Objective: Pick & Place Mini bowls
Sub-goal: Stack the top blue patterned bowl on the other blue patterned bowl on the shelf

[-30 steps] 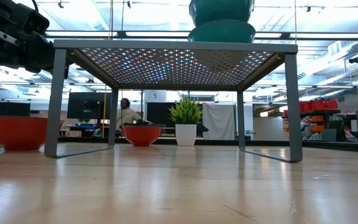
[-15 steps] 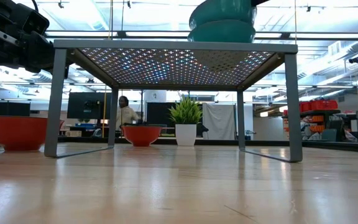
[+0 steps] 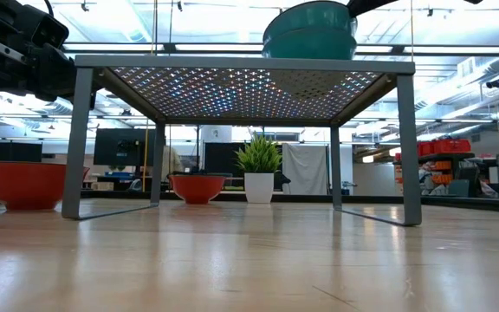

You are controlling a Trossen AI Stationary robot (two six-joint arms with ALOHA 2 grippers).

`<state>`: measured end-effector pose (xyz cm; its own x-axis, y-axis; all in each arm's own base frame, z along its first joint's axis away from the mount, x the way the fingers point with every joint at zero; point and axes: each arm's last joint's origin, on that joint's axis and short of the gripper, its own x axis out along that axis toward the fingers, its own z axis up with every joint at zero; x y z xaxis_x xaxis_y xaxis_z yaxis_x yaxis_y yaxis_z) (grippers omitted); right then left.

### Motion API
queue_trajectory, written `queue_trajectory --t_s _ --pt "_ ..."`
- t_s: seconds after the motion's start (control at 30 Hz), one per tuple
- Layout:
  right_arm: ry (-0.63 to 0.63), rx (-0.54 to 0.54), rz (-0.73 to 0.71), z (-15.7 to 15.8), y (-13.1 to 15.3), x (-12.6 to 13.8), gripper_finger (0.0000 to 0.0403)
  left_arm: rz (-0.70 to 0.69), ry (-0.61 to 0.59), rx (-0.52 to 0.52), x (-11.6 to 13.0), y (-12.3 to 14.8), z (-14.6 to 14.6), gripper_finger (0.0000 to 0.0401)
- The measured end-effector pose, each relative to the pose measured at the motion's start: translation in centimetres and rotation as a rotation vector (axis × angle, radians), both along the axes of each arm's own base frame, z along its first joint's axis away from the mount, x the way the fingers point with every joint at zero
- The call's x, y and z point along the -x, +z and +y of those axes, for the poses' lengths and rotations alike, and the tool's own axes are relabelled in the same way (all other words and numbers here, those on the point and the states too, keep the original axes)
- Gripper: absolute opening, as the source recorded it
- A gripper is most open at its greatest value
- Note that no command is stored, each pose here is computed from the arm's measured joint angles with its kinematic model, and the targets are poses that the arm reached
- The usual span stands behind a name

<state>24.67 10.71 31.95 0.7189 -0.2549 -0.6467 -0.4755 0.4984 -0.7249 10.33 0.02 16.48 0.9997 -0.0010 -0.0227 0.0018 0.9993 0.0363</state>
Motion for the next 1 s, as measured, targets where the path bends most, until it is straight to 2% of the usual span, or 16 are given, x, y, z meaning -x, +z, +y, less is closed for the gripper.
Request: queue_trajectory --t_s 0.5,0.7,1.0 --pt "0.007 -0.016 0.013 -0.28 -0.05 -0.13 0.0012 0.000 0.000 0.000 0.00 0.00 0.00 0.0018" --pt "-0.016 -0.028 0.008 -0.60 -0.03 -0.25 0.0040 0.000 0.000 0.000 0.00 0.00 0.00 0.0018" --pt "0.000 -0.066 0.012 -0.54 0.02 -0.24 0.0104 0.000 0.000 0.000 0.00 0.00 0.00 0.0018"
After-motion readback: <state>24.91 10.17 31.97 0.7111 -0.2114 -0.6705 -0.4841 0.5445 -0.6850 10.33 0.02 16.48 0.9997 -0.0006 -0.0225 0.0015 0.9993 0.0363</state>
